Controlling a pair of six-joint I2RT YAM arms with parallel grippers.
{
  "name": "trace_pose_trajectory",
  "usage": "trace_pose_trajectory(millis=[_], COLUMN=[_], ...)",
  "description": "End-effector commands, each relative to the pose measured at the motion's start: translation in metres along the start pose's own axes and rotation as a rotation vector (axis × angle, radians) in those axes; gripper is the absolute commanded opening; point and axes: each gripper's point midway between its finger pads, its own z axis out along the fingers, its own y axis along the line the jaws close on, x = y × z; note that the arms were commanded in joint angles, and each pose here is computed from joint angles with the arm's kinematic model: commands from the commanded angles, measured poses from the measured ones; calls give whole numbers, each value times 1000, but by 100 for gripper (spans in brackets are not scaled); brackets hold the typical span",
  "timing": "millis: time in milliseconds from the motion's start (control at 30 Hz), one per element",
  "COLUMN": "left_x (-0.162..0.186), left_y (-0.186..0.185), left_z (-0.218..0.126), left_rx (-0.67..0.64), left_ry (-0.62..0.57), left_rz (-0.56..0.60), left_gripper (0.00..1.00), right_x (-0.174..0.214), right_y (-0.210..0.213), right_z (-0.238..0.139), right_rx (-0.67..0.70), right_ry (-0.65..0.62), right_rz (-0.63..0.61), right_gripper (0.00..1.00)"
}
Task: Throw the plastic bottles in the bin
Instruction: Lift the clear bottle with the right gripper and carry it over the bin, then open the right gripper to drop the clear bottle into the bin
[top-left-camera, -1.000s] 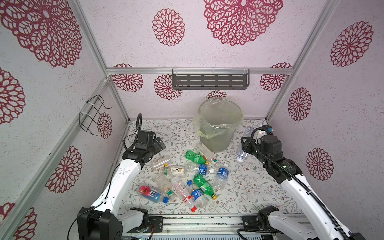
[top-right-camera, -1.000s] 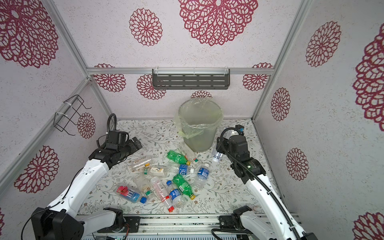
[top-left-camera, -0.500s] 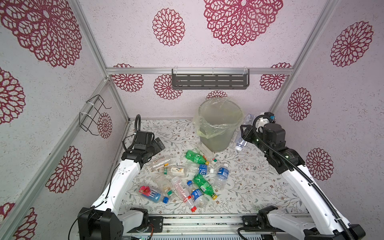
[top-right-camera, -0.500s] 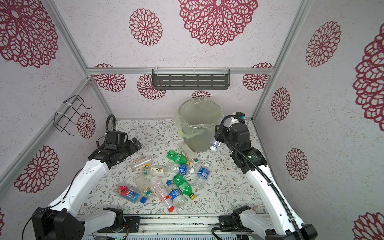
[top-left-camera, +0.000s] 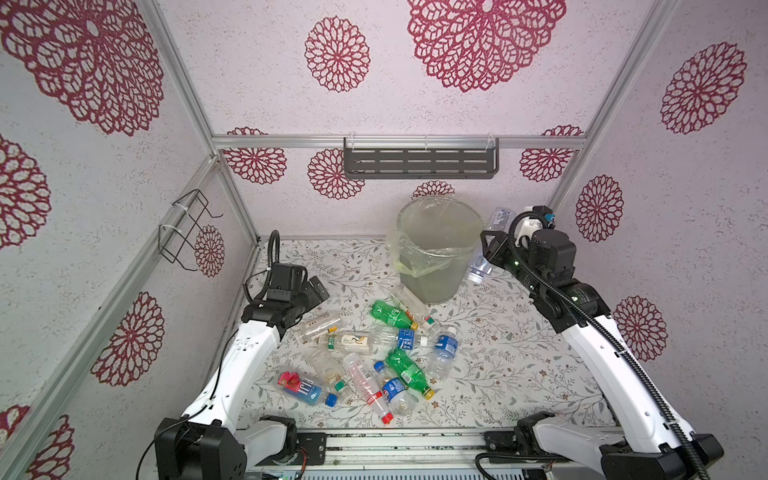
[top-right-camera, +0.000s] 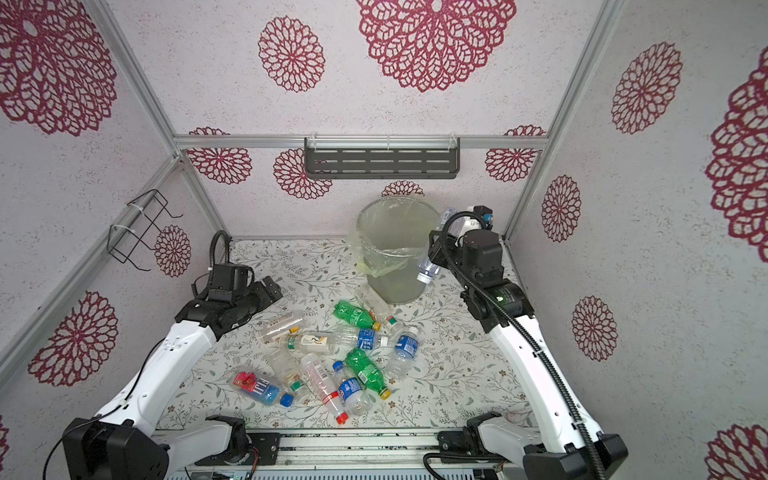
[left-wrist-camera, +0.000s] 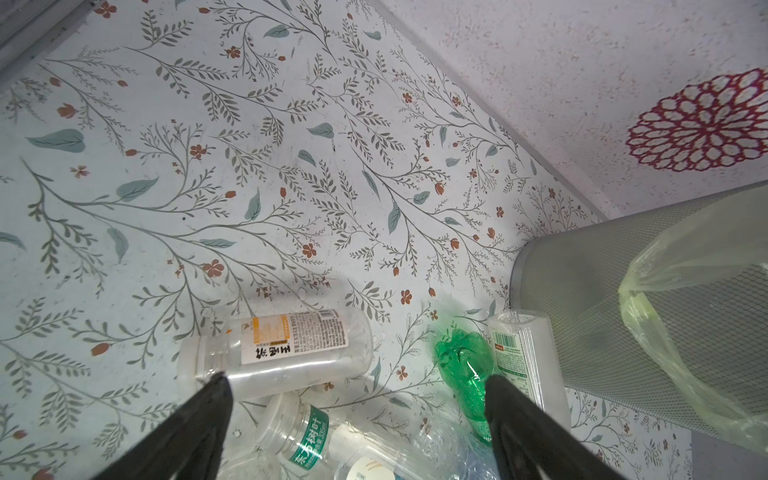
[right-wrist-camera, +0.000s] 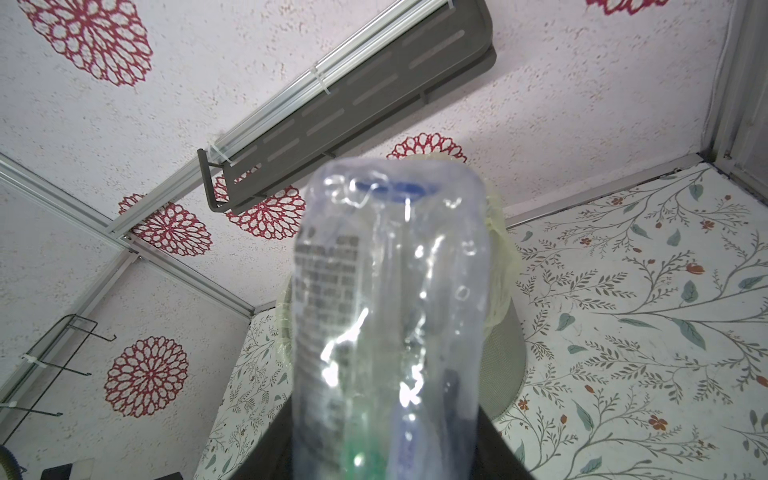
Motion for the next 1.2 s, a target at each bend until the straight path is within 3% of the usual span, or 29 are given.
trace_pose_trajectory(millis=[0,333,433,600,633,700,733,867,1167], left_x=[-4,-15,-21,-21,-20,-19,-18,-16,-16], left_y=[1,7,12,19,20,22,23,24,31], left_z=[-3,-7,-12,-13,-12,-12,-12,-14,-14], left_rx=[14,-7,-5,8,8,5,3,11,-6], left_ry=[-19,-33,-47,-52,-50,-43,-42,-35,-43], left_rz=[-10,8,-13,-53,-58,-69,-75,-98,-107], left_gripper=[97,97,97,97,97,97,97,97,97], right_x=[-16,-19,-29,-51,-56,-61,-61,-64,-51], right_y=[7,6,33,57,60,61,57,55,53], right_z=[-23,-30,-14,43,59,92,107,129,89], right_rx=[-47,-68,-159,-186,-177,-130,-82,-45,-118], right_ry=[-69,-105,-87,-89,-88,-68,-47,-34,-56], right_rz=[44,69,35,39,34,-1,-18,-38,-21], right_gripper=[47,47,47,47,50,87,99,99,99])
